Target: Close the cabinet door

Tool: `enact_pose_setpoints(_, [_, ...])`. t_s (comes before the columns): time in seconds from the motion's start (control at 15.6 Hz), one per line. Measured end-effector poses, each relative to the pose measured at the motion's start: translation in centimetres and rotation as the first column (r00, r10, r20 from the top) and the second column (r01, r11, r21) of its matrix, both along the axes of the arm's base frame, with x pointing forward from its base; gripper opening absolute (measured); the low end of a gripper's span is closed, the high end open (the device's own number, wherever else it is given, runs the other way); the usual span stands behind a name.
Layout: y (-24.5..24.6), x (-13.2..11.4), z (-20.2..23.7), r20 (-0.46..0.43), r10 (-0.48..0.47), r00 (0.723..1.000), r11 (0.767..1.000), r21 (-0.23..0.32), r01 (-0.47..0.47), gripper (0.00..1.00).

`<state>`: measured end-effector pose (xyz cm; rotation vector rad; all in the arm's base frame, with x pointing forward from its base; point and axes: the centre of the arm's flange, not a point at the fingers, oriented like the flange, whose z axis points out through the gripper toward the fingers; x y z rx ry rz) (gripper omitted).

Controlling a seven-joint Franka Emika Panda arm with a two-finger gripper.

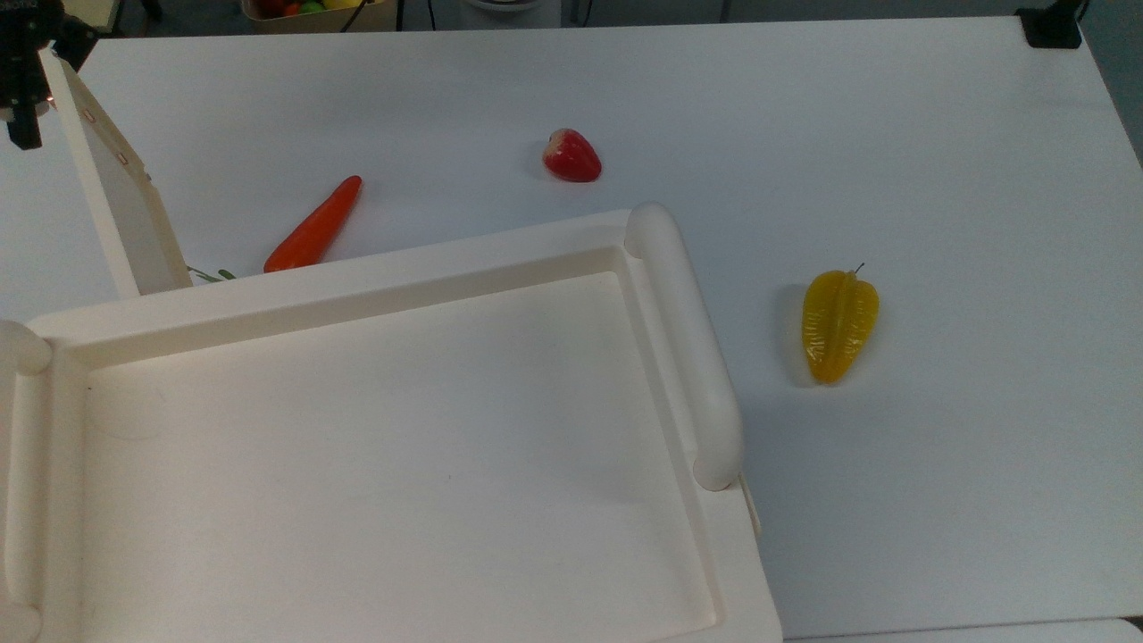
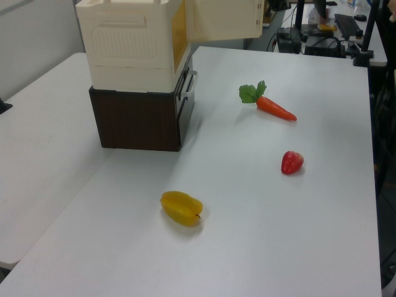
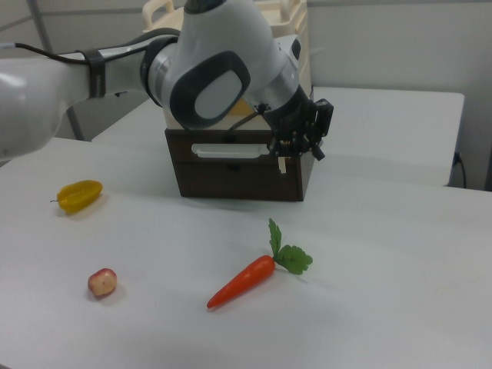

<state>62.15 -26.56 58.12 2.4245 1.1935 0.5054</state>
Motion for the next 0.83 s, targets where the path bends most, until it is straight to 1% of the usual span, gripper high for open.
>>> enact_pose_setpoints(0.13, [0.1,0.7,-0.3,0.042,-0.006,0.999,1.0,0.002,0.006,0.01])
enact_pose_setpoints(0.32, [1.6,1.7,-0.4,0.071,0.015,0.997,1.0,0.002,-0.015,0.01])
enact_pose_setpoints(0.7, [4.8,3.0,-0.4,0.078,0.063,0.995,0.998,0.019,-0.065,0.01])
enact_pose_setpoints(0.83, [6.1,3.2,-0.7,0.053,0.084,0.995,0.996,0.038,-0.087,0.01])
